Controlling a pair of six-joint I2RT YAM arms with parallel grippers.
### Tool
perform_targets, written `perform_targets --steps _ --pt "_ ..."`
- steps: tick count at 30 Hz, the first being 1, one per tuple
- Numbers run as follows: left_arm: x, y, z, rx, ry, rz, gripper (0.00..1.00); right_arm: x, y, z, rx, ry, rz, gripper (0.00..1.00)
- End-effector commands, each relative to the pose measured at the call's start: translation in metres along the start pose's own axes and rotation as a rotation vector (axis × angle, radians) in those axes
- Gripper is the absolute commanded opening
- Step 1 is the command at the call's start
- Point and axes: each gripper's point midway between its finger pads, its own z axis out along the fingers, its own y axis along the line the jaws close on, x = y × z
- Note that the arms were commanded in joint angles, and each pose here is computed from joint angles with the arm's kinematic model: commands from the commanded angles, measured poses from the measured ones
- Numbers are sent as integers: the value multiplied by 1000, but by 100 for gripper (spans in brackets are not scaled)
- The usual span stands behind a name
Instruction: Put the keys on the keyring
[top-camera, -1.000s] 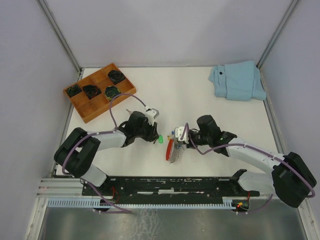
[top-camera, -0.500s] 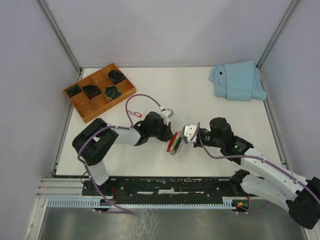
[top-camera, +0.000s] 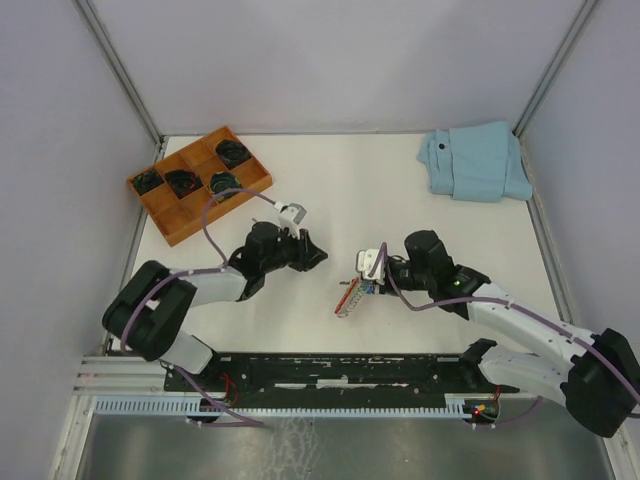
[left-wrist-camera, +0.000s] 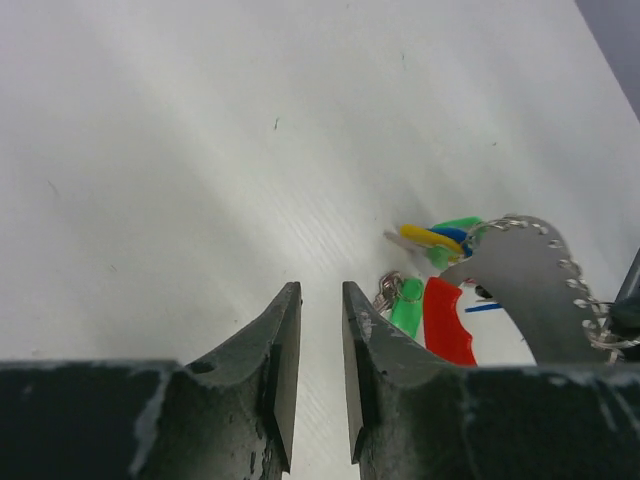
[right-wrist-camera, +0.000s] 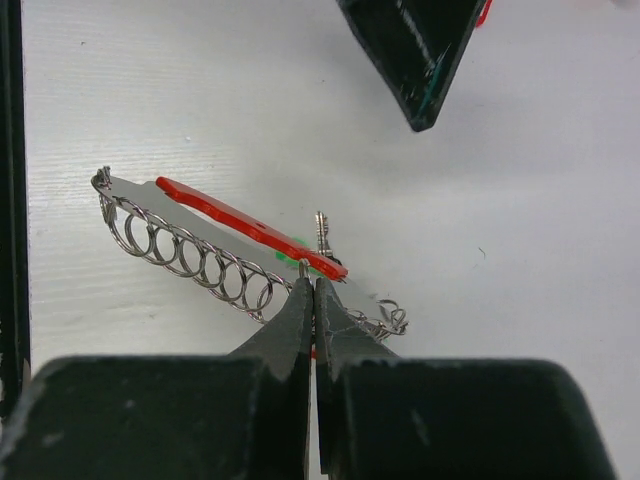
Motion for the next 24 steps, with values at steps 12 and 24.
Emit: perform_targets --steps 12,24 --pt "-71 -23 -85 -16 -392 347 43 -82 -44 37 -75 -191 -179 1" --pt "-34 -38 -76 157 -307 555 42 -49 -27 87 -207 -181 -76 1"
